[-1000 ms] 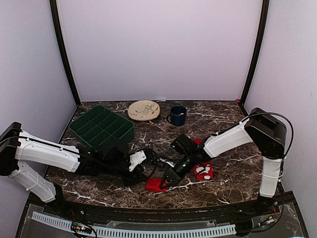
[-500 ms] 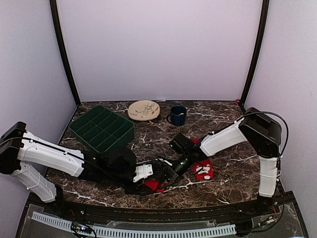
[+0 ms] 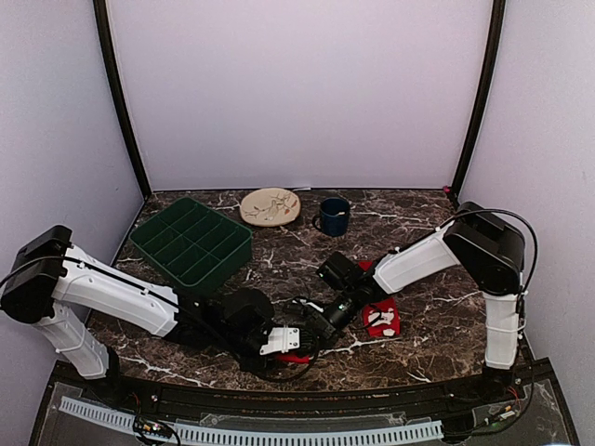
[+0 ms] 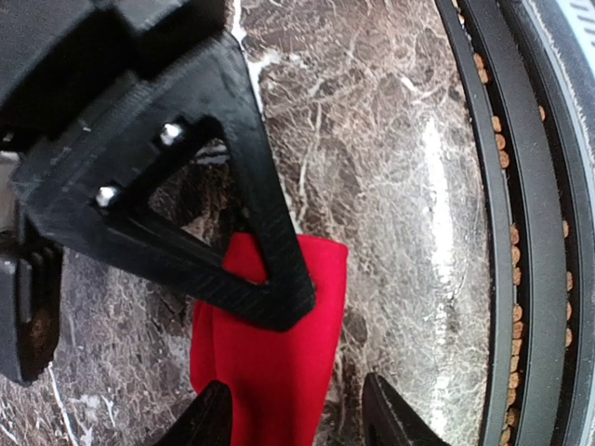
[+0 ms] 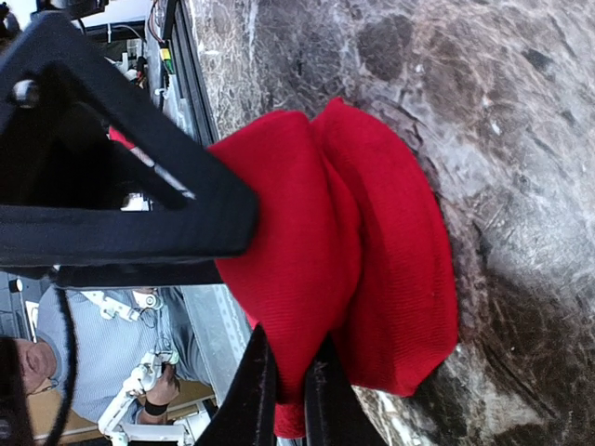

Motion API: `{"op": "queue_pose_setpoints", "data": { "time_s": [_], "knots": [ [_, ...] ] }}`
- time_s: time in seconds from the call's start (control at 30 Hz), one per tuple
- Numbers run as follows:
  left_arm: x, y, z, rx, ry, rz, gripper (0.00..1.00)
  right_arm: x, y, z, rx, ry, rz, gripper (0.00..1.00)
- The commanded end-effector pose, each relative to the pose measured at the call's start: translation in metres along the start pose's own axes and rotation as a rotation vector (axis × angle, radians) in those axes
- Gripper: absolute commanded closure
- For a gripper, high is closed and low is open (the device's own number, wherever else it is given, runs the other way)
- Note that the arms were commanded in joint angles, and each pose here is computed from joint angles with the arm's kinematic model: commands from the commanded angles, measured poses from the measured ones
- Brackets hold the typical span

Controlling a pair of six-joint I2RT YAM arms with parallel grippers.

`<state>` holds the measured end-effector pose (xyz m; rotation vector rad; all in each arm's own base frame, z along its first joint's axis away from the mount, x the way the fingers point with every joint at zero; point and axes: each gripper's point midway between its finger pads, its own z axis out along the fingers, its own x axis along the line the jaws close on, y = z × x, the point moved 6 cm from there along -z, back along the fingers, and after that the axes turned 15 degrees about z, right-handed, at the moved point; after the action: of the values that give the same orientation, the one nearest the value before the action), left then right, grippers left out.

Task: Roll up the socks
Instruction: Roll the sock at the center of the board, then pick up the sock from the center of the board.

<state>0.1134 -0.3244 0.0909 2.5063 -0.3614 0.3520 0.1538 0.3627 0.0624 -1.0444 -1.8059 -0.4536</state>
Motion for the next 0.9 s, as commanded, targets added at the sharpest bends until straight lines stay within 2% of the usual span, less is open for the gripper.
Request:
{"op": "queue_pose_setpoints", "data": {
  "time_s": [0.0,0.13,0.57,0.87],
  "knots": [
    [0.002,0.000,0.005,0.044,0.014,0.047,0.50,0.002,0.003,-0.001,0.012,0.030,0.009,1.00],
    [0.008,-0.003,0.012,0.095,0.064,0.065,0.50,0.002,0.003,-0.001,0.016,0.035,0.009,1.00],
    [0.012,0.002,0.021,0.097,0.066,0.107,0.56,-0.002,0.000,0.001,0.036,0.045,0.020,1.00],
    [0.002,0.002,0.026,0.100,-0.029,0.101,0.76,-0.001,0.001,0.002,0.042,0.053,0.019,1.00]
  ]
}}
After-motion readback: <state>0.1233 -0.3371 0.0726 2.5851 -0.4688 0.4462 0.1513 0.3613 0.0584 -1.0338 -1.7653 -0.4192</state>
